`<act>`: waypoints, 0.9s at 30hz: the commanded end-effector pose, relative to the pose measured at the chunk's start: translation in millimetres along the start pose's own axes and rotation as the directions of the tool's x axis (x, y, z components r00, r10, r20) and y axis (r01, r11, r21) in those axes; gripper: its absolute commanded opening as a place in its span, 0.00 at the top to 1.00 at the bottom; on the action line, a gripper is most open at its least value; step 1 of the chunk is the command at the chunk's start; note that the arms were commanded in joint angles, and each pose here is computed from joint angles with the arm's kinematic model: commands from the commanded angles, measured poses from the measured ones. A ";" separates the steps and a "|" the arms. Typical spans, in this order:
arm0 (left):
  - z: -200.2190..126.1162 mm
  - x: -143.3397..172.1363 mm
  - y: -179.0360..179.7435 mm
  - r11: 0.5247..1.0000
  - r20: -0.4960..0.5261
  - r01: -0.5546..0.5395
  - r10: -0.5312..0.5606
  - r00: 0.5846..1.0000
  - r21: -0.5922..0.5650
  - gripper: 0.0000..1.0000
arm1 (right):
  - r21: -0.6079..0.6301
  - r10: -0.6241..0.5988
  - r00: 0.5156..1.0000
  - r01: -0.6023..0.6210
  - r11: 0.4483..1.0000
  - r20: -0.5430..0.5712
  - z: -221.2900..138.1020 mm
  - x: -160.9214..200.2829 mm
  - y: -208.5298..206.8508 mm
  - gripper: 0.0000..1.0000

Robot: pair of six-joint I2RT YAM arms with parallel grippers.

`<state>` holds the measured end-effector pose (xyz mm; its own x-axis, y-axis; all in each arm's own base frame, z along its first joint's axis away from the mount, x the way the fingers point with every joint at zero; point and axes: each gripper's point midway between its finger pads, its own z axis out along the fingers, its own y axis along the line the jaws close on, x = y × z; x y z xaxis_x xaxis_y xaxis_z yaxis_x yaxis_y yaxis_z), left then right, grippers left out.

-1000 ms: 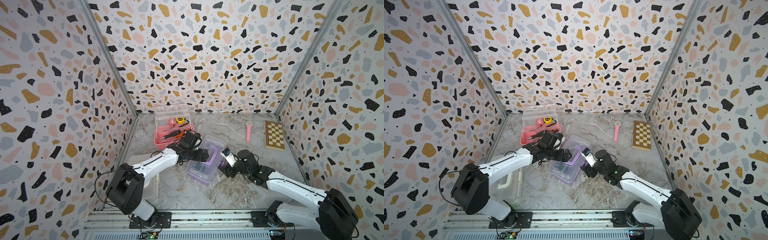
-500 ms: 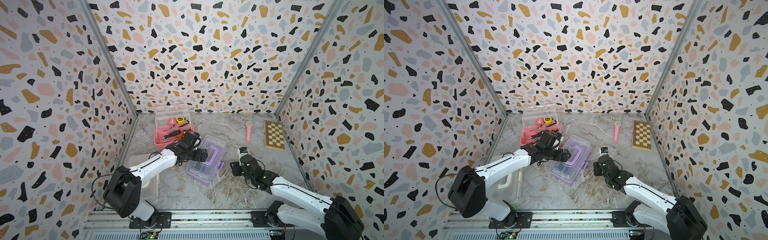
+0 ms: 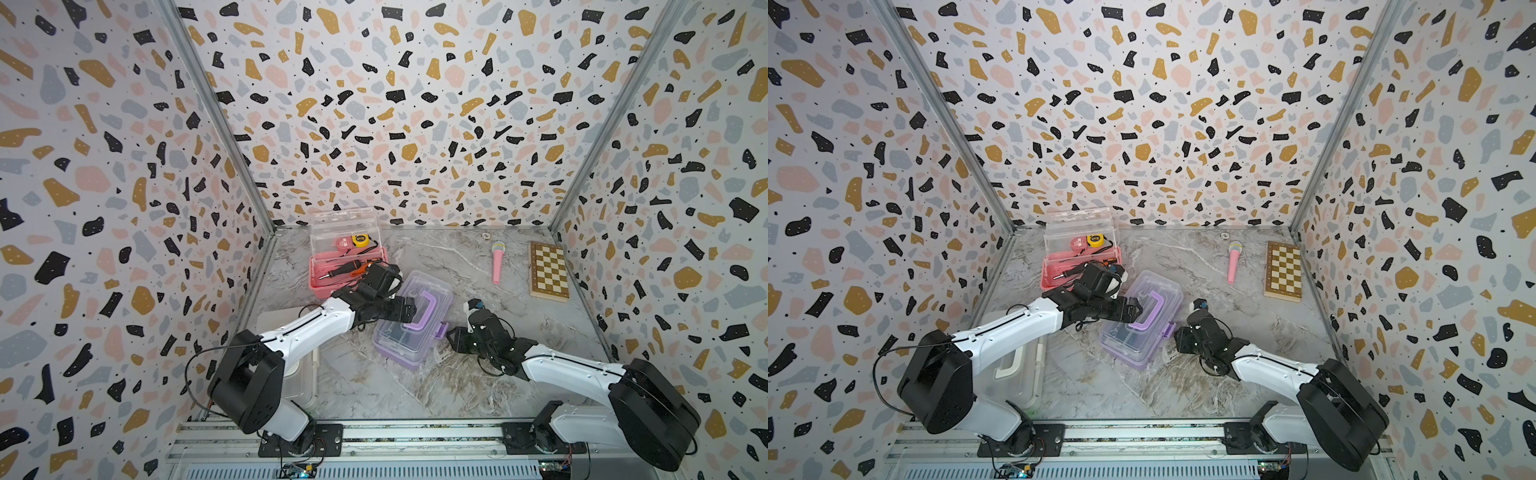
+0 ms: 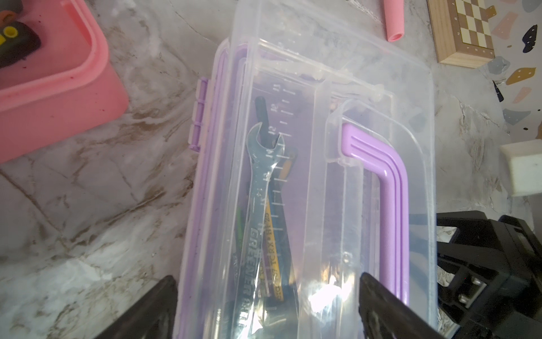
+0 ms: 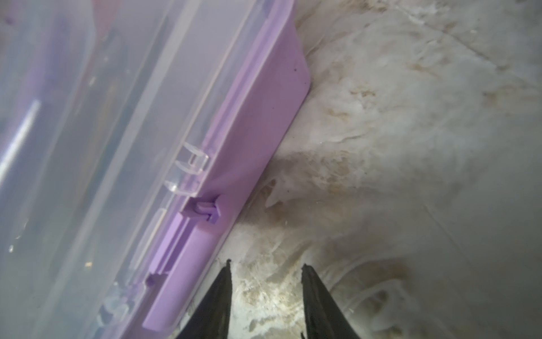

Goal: Close toolboxes
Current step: Fasten the toolbox latch on the toolbox.

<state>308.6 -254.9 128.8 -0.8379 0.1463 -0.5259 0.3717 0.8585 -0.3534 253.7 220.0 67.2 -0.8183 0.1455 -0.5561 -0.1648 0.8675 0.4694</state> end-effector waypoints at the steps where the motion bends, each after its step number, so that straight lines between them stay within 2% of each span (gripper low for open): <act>1: 1.7 -4.2 2.4 1.000 0.017 -0.002 0.003 1.000 -0.007 0.06 | -0.093 0.010 0.999 -0.006 0.996 0.042 -4.1 -21.0 28.0 0.59; 11: 6.1 -3.3 2.7 1.000 0.012 0.002 -0.002 1.000 -0.004 0.06 | -0.137 0.017 0.999 -0.011 0.991 0.044 -3.9 -24.1 37.9 0.60; 17: 13.6 1.9 -1.4 0.999 -0.001 -0.007 0.007 1.000 0.035 0.06 | -0.156 0.035 0.999 -0.030 0.987 0.026 4.9 -21.8 41.4 0.63; 23: 30.9 24.0 -12.7 0.990 -0.084 -0.005 0.017 0.996 0.140 0.09 | -0.213 0.043 0.999 -0.035 0.976 0.033 14.1 -26.4 53.6 0.67; 27: 39.6 43.2 -12.3 0.984 -0.137 0.041 -0.017 0.990 0.171 0.10 | -0.276 0.042 0.998 -0.025 0.961 0.056 16.0 -37.8 70.2 0.72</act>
<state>319.3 -271.0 118.7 -0.8199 0.1434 -0.5543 0.4208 0.8075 -0.4135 255.7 243.6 46.1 -0.8650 0.1494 -0.4789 -0.1571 0.8259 0.5415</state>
